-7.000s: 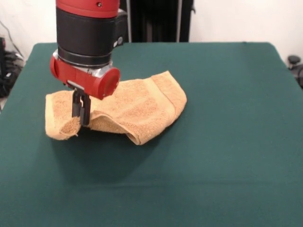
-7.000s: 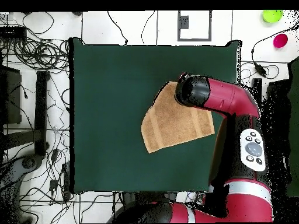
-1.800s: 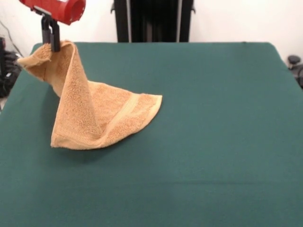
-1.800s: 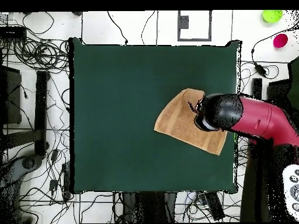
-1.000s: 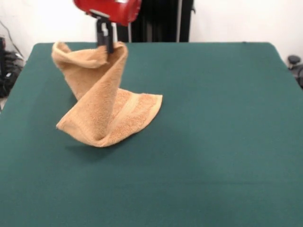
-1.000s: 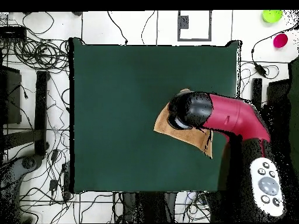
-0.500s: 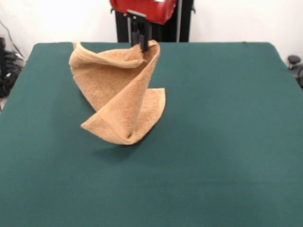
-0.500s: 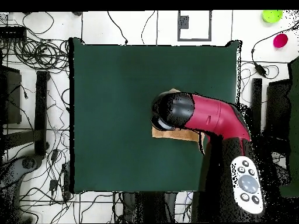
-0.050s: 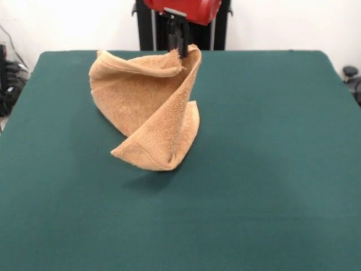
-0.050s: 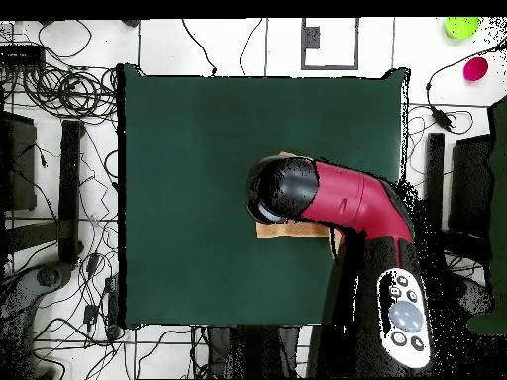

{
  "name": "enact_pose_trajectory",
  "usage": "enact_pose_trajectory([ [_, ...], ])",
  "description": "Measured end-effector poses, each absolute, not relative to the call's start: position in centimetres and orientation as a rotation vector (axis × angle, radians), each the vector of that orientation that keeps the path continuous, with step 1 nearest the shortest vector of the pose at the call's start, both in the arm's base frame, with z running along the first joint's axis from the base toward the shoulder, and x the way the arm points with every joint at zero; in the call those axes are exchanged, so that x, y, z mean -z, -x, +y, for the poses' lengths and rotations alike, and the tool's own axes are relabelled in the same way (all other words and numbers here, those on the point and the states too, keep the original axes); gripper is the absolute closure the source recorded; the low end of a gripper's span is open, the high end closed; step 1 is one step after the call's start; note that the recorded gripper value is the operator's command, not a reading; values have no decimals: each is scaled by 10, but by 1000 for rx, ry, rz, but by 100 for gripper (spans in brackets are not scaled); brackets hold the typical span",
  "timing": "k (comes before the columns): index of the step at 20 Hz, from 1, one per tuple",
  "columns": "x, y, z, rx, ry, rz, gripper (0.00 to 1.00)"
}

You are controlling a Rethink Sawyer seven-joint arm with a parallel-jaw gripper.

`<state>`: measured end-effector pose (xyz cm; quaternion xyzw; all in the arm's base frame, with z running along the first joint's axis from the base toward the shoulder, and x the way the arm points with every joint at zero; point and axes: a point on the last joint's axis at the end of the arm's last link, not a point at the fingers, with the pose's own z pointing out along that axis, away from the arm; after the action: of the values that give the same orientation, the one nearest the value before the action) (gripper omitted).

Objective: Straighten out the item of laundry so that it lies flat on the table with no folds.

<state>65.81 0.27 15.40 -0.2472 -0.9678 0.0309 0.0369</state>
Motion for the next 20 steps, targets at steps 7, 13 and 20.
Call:
enact_pose_trajectory([
  [7, -159, -658, 12, -84, 797, -2961, 100],
  [13, -163, -660, 29, -62, 811, -2957, 100],
  [20, -170, -666, 64, 10, 860, -2942, 100],
])
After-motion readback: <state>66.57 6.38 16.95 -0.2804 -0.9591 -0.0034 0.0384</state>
